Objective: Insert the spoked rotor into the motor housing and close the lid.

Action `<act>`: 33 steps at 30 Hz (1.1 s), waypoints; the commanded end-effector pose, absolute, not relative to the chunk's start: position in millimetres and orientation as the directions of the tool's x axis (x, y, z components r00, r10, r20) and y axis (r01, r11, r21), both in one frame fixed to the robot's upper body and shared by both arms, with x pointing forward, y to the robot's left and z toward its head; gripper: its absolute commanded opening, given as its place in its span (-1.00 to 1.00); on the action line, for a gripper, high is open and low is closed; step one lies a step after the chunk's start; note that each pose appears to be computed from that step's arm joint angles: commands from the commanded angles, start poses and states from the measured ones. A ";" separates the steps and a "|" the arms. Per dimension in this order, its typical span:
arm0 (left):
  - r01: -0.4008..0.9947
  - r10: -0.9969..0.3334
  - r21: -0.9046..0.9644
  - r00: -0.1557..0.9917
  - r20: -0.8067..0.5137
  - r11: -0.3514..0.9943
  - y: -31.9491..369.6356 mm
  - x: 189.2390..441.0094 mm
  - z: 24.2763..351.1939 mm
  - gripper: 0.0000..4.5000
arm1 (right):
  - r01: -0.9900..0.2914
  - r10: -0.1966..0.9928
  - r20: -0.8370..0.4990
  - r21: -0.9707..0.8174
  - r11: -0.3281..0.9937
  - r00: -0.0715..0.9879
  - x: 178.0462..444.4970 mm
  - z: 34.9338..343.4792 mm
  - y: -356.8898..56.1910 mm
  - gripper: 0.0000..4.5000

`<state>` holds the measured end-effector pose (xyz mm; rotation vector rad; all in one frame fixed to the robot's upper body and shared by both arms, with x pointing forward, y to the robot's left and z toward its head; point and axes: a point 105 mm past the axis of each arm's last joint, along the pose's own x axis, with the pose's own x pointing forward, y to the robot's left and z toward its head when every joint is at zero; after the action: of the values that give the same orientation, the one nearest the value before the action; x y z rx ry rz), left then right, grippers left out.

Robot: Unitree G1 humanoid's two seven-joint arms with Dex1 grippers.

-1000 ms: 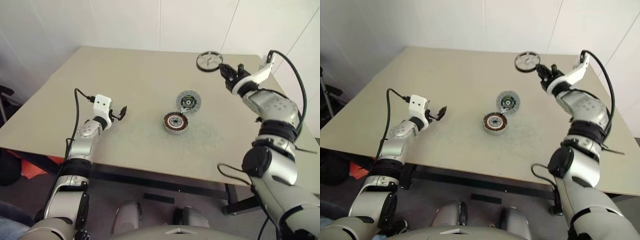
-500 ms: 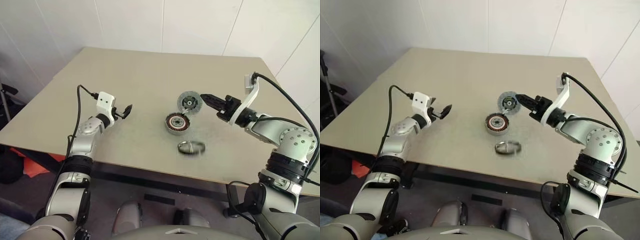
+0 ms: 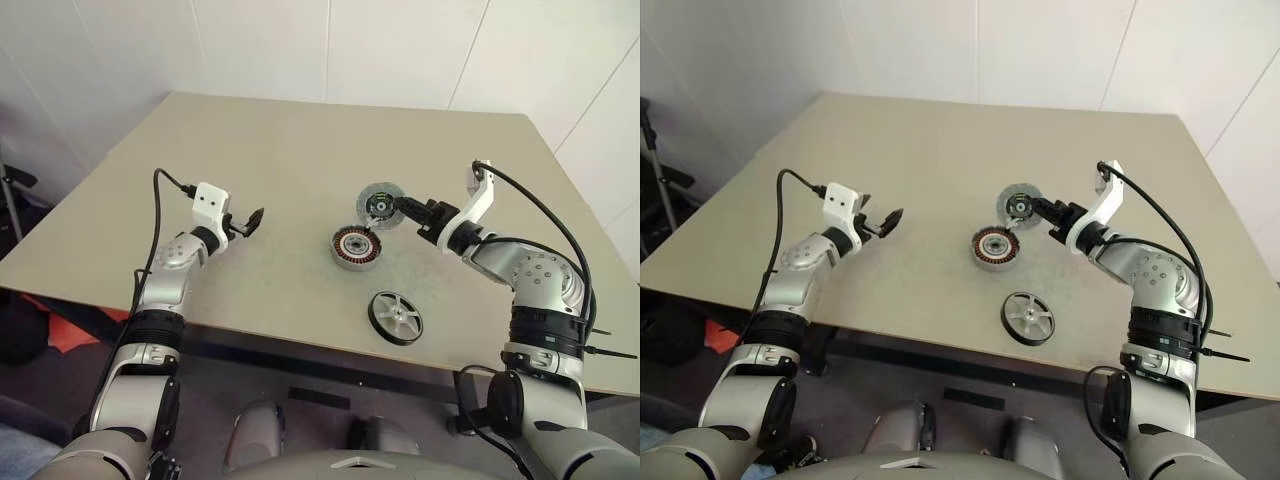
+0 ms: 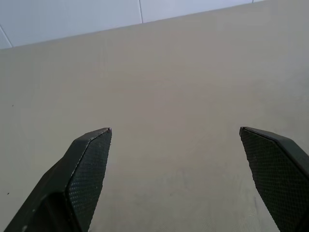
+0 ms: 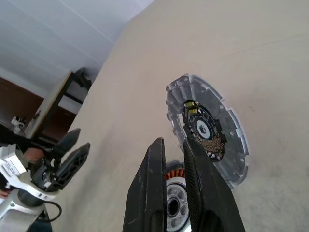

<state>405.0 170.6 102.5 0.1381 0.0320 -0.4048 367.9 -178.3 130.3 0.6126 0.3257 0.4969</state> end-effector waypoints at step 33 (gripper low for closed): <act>0.462 -0.458 0.129 0.887 -0.060 0.878 146.4 405.1 98.1 1.00 | -0.460 0.868 -0.204 0.781 0.423 0.452 212.7 125.7 -237.9 0.26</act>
<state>400.4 149.5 81.1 0.1147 0.0879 -0.4695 214.7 -241.7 119.4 0.6660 0.6695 0.8930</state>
